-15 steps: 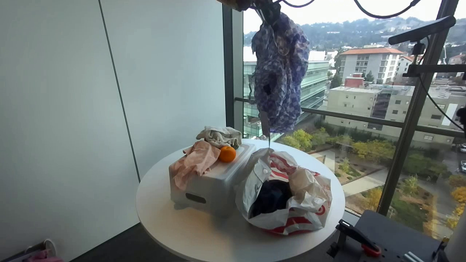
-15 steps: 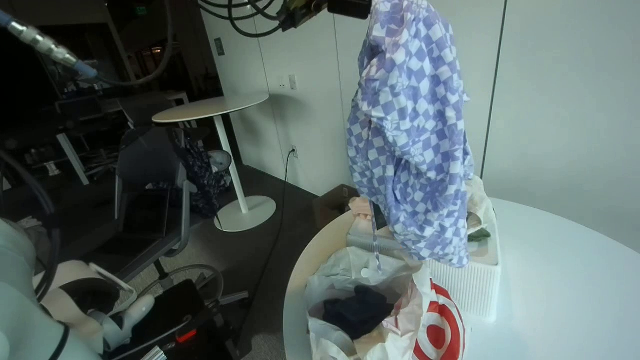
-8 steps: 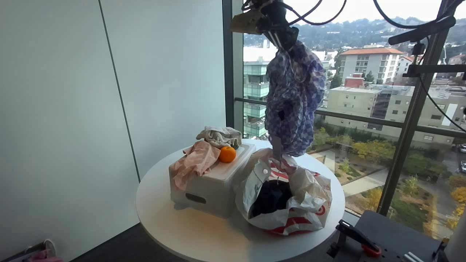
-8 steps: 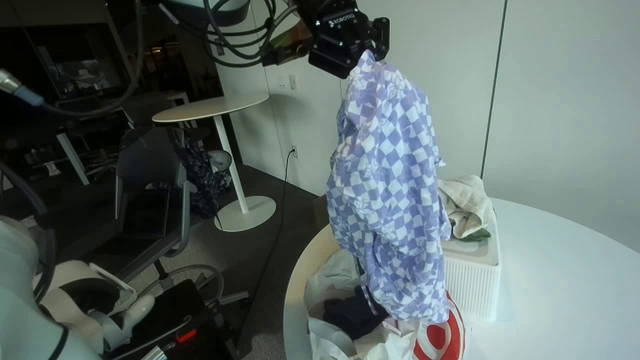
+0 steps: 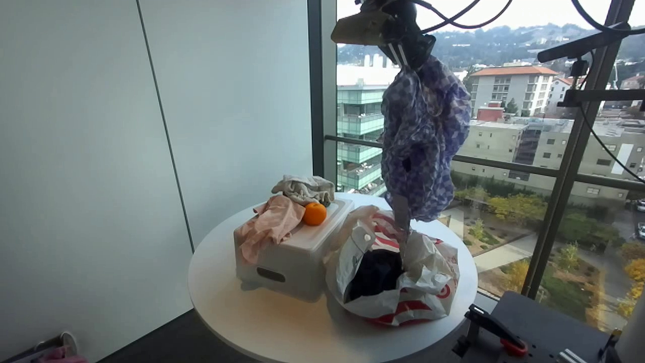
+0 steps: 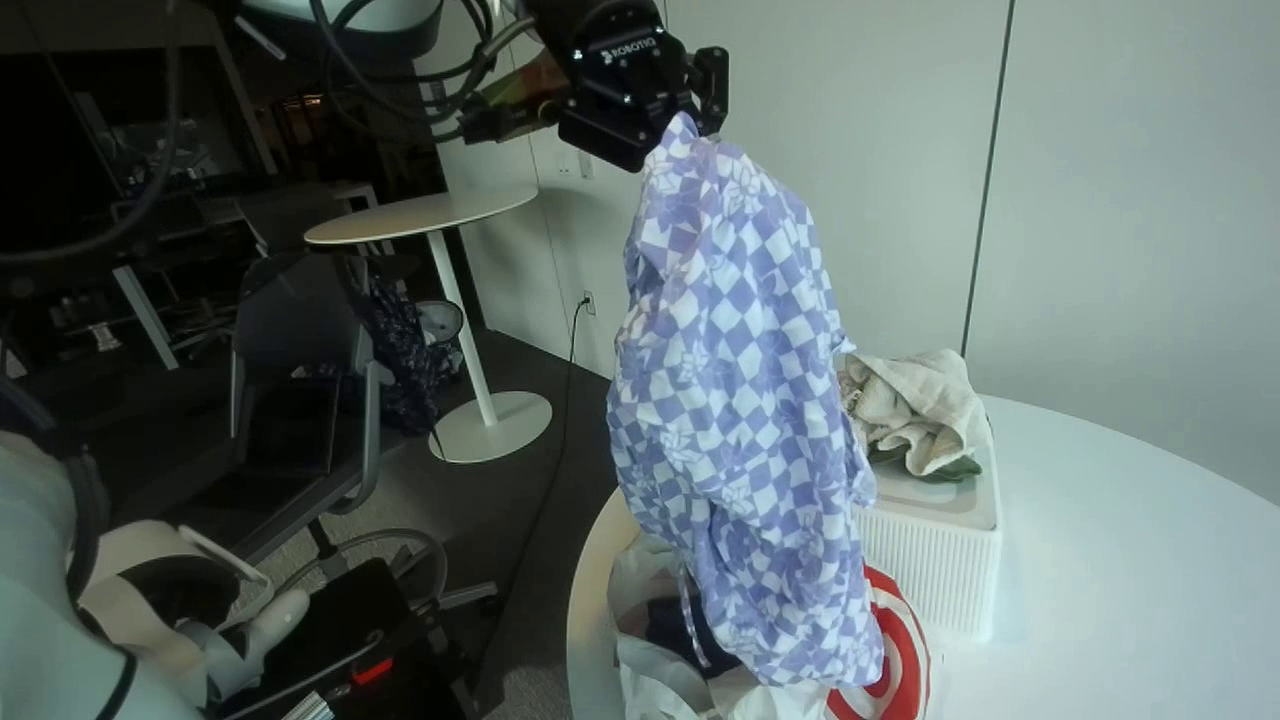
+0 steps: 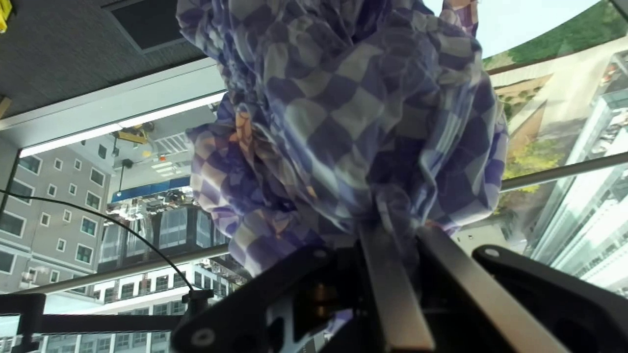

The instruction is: Put the blue and purple clothes in the plastic bag

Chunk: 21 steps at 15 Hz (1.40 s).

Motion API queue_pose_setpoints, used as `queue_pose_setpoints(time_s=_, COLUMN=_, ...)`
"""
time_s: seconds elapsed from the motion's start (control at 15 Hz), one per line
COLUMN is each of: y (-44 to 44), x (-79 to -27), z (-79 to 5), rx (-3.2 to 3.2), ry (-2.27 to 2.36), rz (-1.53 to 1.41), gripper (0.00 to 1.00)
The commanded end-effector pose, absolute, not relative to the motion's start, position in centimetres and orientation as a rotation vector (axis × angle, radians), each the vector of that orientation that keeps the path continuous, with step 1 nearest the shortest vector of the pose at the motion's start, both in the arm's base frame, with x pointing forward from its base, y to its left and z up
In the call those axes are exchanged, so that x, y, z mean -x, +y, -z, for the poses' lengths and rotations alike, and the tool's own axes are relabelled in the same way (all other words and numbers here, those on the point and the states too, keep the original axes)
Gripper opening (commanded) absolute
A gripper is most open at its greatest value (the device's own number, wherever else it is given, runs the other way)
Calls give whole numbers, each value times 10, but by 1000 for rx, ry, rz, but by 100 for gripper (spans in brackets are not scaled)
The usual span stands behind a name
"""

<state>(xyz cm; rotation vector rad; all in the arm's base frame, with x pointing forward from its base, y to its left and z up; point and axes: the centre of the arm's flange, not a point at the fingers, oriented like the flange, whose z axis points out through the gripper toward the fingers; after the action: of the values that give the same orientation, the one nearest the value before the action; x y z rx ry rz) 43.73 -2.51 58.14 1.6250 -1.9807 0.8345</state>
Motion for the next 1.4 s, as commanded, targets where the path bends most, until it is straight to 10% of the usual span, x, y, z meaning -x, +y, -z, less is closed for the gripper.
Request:
queue_pose_setpoints(time_s=0.0, y=-3, x=-418, z=-584, rx=-1799, ry=-1901, rz=-850, gripper=3)
queue_pose_setpoints(time_s=1.33, y=14, x=-425, z=-437, rx=-2093, ry=-1519, rz=-269, gripper=3)
